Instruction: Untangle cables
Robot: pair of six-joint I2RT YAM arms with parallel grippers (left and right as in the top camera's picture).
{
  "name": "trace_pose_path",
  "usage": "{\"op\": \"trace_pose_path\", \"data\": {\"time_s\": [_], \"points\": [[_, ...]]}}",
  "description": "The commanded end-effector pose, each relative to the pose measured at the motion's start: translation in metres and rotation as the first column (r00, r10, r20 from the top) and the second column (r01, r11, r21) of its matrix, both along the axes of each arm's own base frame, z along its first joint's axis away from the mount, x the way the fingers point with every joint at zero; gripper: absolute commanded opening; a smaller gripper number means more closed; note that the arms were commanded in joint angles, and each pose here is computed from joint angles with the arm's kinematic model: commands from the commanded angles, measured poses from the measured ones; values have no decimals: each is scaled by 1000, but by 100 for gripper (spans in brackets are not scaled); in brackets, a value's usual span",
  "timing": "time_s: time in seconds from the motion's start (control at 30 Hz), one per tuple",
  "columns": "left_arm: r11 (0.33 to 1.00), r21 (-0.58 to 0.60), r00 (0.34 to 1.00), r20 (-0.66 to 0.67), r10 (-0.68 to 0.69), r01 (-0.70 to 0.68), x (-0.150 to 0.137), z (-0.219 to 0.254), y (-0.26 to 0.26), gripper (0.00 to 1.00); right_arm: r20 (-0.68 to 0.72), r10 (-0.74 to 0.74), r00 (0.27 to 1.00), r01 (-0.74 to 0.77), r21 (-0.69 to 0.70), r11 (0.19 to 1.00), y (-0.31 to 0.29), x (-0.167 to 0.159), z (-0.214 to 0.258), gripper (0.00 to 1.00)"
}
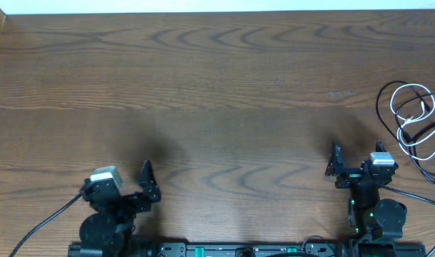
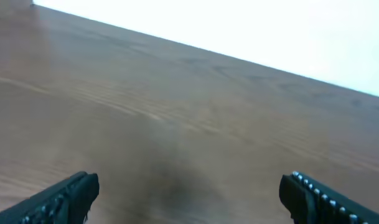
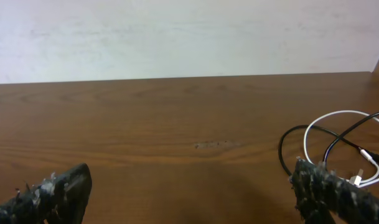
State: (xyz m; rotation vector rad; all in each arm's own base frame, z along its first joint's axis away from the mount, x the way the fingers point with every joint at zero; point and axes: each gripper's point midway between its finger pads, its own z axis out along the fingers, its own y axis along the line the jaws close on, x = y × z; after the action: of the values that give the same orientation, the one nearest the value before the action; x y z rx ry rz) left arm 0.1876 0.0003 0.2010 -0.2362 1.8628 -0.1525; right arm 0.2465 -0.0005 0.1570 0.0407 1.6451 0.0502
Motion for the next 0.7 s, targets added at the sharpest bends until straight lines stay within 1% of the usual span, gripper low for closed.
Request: {"op": "trace_pose_path", "data": {"time_s": [0.0,0.1,0.2,0.47,0.57,0.67], "points": [[996,48,997,38,-70,68,12,-7,-10,98,2,11,1000,-11,-15,1000,2,0,0,99],[997,52,992,103,-70,65,25,-6,-11,98,2,11,1000,-11,-15,1000,2,0,0,99],[995,79,981,179,-79,65,37,-2,-12,98,2,11,1000,-11,-15,1000,2,0,0,99],[986,162,938,333,-101,48,54,1,-13,98,2,11,1000,-11,-15,1000,2,0,0,99],[982,184,927,359,-107,42,56,0,-13,98,2,11,1000,-11,-15,1000,2,0,0,99],[969,238,930,336,-152,73,58,-13,-18,98,2,11,1000,-11,-15,1000,2,0,0,99]]}}
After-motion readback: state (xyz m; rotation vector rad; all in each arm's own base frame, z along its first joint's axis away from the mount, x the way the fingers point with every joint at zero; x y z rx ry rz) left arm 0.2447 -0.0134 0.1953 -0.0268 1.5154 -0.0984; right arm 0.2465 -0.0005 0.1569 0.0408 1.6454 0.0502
